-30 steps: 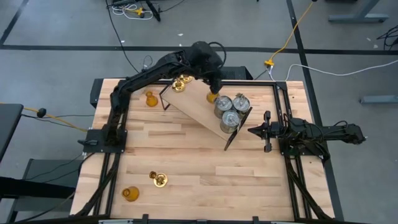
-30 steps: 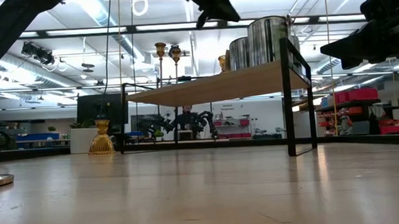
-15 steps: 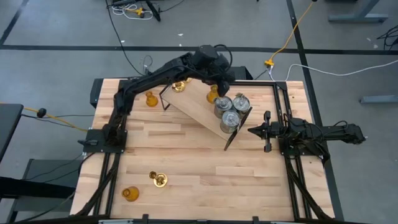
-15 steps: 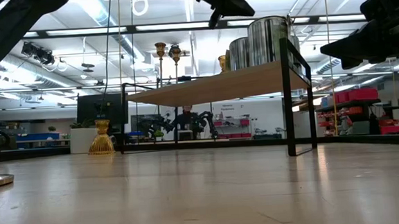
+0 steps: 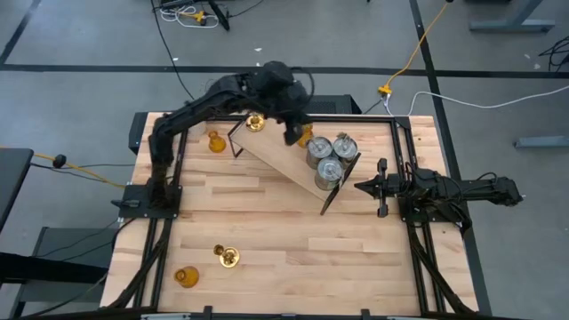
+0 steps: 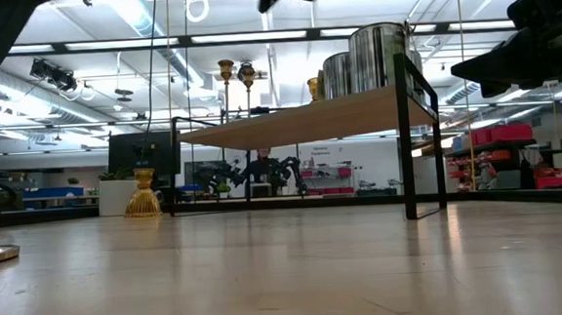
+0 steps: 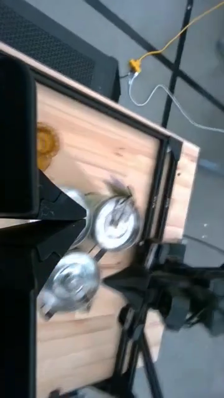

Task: Pick & Place candle stick holders
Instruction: Adjust the scented candles on the shelf

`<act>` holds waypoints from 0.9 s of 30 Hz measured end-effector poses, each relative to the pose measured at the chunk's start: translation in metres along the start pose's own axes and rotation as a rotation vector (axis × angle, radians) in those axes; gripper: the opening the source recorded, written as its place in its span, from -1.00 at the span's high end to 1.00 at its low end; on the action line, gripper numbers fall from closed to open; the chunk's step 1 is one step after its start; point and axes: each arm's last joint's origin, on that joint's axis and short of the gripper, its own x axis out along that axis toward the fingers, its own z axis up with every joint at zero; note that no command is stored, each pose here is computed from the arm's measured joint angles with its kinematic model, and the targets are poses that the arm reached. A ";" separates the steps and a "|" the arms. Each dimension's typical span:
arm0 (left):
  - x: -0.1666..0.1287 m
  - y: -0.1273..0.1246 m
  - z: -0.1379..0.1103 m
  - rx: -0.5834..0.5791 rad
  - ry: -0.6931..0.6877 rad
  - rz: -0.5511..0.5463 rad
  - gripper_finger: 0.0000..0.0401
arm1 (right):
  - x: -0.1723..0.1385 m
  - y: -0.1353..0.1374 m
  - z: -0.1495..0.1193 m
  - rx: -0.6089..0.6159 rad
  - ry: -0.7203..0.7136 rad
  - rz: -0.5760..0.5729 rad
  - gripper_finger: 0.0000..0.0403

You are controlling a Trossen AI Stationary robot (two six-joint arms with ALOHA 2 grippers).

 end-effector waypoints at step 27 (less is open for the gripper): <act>0.023 -0.050 -0.053 0.115 0.388 -0.097 0.99 | 0.000 -0.001 0.000 -0.094 0.002 -0.047 0.99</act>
